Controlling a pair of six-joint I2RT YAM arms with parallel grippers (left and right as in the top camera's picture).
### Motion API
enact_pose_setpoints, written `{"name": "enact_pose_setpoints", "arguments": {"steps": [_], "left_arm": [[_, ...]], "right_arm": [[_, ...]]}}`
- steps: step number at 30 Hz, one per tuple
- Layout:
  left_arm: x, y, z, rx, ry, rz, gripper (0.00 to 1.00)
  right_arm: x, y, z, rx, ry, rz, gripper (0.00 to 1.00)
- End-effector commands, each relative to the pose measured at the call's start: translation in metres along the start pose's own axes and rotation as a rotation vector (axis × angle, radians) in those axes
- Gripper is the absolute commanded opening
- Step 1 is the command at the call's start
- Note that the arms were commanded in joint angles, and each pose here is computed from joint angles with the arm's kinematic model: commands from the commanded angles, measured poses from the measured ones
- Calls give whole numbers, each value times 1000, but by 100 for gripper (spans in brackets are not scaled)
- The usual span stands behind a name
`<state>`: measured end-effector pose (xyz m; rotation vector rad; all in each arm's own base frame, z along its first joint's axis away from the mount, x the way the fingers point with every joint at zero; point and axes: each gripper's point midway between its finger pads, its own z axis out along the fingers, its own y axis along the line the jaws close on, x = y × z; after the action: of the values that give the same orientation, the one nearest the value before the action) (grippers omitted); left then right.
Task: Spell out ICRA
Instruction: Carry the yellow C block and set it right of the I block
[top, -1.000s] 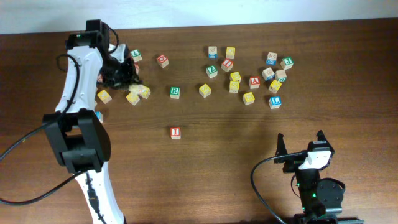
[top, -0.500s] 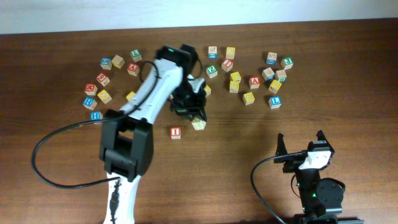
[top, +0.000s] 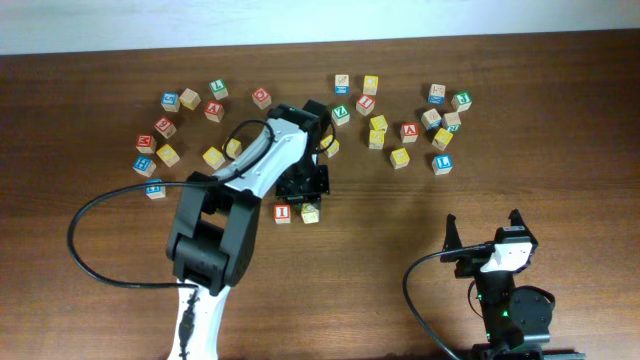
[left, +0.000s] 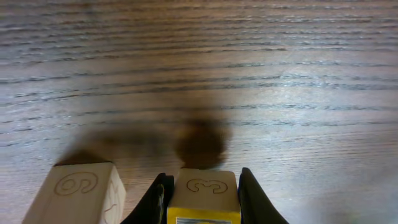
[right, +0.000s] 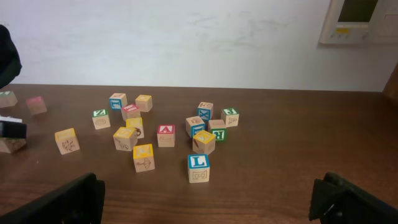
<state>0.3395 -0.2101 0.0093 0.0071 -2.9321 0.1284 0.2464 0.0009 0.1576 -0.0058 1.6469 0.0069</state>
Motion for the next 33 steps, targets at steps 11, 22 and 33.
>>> {"name": "enact_pose_setpoints", "arguments": {"steps": [11, 22, 33], "left_arm": [[-11, 26, 1, -157, -71, -41, 20], [-9, 27, 1, -182, -78, -37, 28], [-8, 21, -4, -175, -70, 12, 26]], "right_arm": [[3, -3, 0, 15, 6, -2, 98], [3, -3, 0, 15, 6, -2, 98], [3, -3, 0, 15, 6, -2, 98]]}}
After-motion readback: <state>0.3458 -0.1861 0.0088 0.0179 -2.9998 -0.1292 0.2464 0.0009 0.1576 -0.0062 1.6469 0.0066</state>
